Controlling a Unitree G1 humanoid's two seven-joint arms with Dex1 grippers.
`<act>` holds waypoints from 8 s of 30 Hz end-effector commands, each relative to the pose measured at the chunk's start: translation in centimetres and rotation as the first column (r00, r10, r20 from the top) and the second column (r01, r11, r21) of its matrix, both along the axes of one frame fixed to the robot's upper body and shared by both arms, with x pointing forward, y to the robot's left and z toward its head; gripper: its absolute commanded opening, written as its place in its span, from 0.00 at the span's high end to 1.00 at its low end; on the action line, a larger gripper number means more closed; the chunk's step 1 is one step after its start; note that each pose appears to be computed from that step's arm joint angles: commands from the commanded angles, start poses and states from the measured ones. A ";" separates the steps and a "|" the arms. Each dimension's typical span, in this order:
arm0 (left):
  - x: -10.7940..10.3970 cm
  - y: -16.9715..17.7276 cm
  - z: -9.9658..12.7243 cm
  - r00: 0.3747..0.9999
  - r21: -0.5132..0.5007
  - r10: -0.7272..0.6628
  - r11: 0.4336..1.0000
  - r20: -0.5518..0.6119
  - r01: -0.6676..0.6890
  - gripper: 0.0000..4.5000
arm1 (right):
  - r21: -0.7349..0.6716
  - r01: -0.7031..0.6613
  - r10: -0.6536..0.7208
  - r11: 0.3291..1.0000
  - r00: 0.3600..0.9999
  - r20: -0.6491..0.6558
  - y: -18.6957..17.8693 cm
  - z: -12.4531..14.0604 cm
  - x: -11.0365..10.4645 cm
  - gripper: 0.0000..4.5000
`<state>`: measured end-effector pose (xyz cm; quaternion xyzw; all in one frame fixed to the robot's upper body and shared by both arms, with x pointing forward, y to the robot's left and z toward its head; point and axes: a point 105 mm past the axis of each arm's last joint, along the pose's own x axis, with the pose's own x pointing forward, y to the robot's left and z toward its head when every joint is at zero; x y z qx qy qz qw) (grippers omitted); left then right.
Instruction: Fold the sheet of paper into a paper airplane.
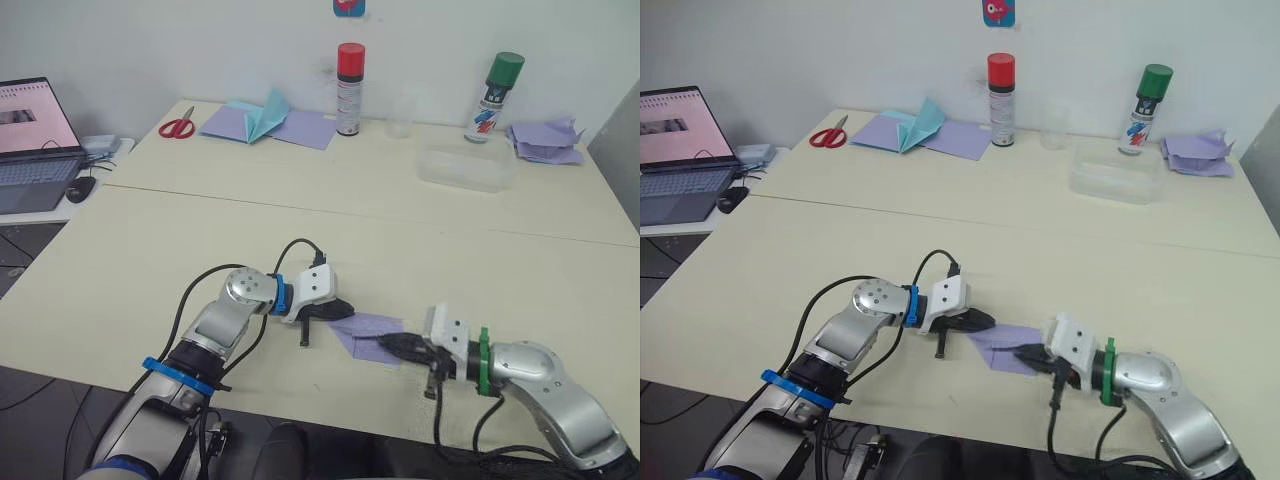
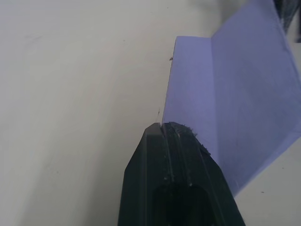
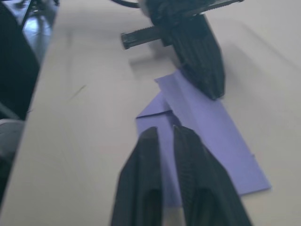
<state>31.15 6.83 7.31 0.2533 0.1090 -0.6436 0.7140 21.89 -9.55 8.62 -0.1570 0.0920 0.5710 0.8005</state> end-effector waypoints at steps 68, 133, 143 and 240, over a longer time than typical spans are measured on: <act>1.1 3.6 -0.1 0.996 0.104 0.058 0.992 0.067 -0.065 1.00 | -0.147 0.001 0.027 0.989 0.981 0.190 4.3 -2.3 7.2 1.00; -1.7 2.8 -3.4 0.963 0.080 0.162 0.986 -0.213 -0.148 1.00 | -0.172 -0.011 0.027 0.985 0.995 0.091 3.2 -3.3 5.0 0.99; -1.4 2.9 -3.7 0.965 0.090 0.165 0.985 -0.205 -0.150 1.00 | -0.221 0.090 -0.086 0.971 0.996 0.031 -1.2 -4.3 4.6 0.99; -2.1 3.5 -3.5 0.973 0.113 0.108 0.990 -0.205 -0.086 1.00 | -0.111 0.047 -0.040 0.993 0.997 0.060 0.9 -0.4 4.5 0.79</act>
